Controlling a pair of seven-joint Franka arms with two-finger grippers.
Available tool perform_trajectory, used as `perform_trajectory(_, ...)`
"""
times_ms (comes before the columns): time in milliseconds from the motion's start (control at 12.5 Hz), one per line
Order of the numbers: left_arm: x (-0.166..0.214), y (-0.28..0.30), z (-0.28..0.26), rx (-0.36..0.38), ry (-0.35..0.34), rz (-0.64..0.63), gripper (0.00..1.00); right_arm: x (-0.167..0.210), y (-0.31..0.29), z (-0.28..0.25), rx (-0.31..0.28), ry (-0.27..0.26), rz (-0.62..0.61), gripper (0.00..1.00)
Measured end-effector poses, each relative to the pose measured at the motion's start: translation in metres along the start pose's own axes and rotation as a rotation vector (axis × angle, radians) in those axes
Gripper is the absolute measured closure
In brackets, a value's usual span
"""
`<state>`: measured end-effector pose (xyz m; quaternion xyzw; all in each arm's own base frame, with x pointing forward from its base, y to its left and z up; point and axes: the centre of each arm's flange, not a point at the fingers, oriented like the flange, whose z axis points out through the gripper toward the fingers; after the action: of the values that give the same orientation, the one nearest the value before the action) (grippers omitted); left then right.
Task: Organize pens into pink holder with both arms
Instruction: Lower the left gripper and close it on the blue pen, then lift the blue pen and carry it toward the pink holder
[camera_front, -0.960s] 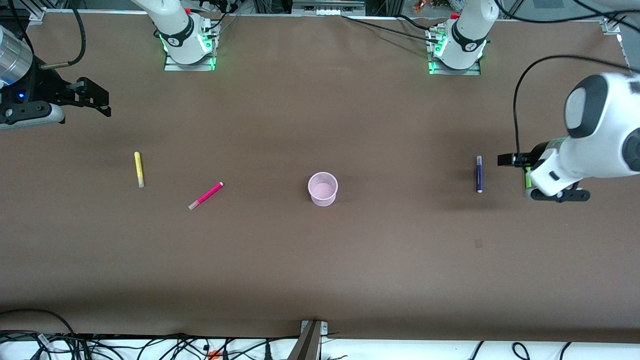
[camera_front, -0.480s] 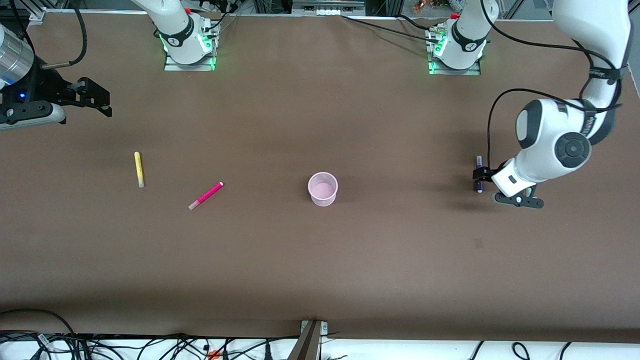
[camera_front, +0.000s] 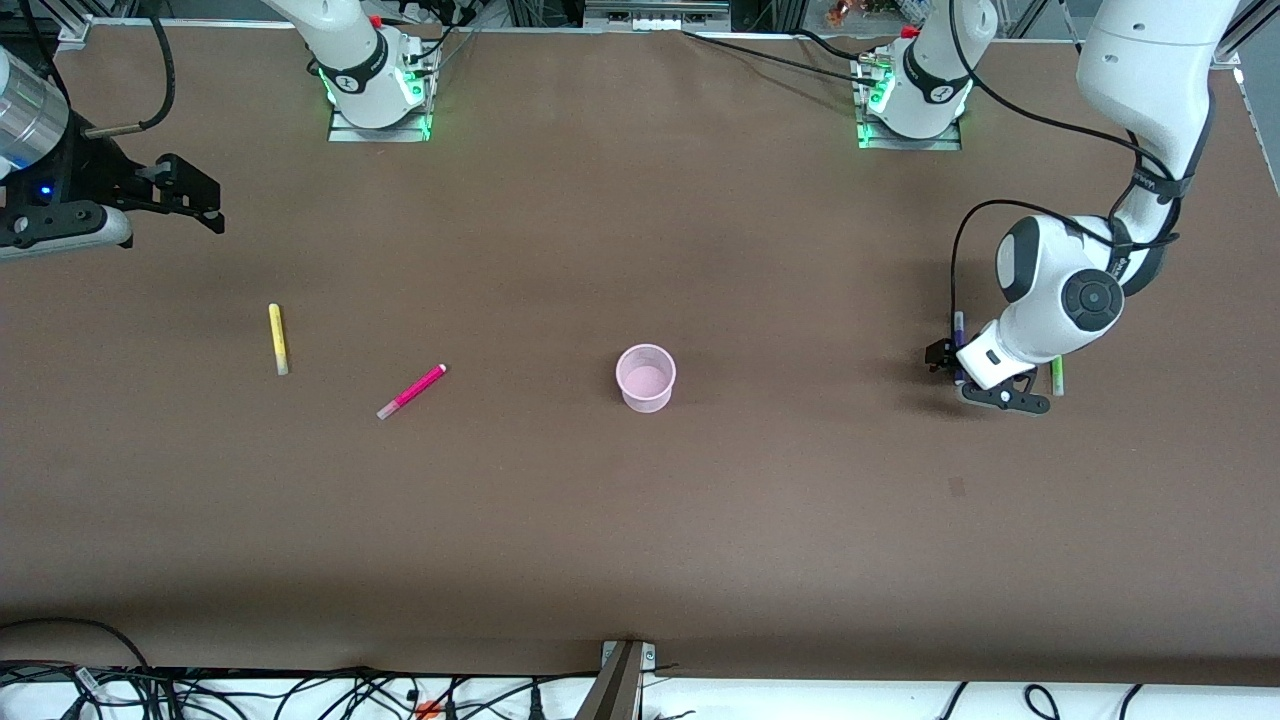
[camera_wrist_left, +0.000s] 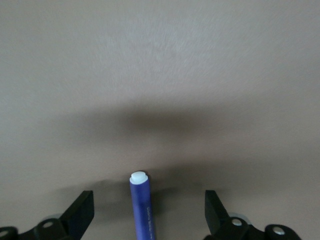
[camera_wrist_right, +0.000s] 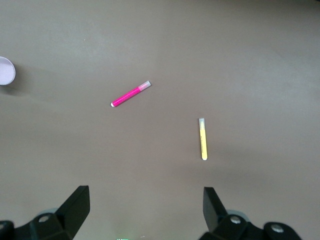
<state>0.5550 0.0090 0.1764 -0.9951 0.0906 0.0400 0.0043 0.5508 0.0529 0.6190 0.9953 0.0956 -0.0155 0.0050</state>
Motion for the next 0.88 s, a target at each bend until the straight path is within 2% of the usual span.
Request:
perform_trajectory(80,-0.001,-0.002,0.004,-0.001,-0.004,-0.002,0.04,0.000,0.000,0.000,0.000,0.000,0.000,0.00)
perform_trajectory(160,-0.001,-0.002,0.007,-0.002,-0.009,-0.004,0.14,0.000,0.000,0.000,0.000,0.000,0.000,0.00)
perform_trajectory(400,-0.002,-0.008,0.007,-0.003,-0.009,-0.013,0.50,0.000,0.000,0.000,0.000,0.000,0.000,0.00)
perform_trajectory(640,0.000,-0.010,0.005,-0.003,-0.005,-0.016,0.82,0.000,0.000,0.000,0.000,0.000,0.000,0.00)
perform_trajectory(880,0.005,-0.012,-0.003,-0.009,-0.049,-0.018,0.81,0.000,0.000,0.000,0.000,-0.001,0.000,0.00)
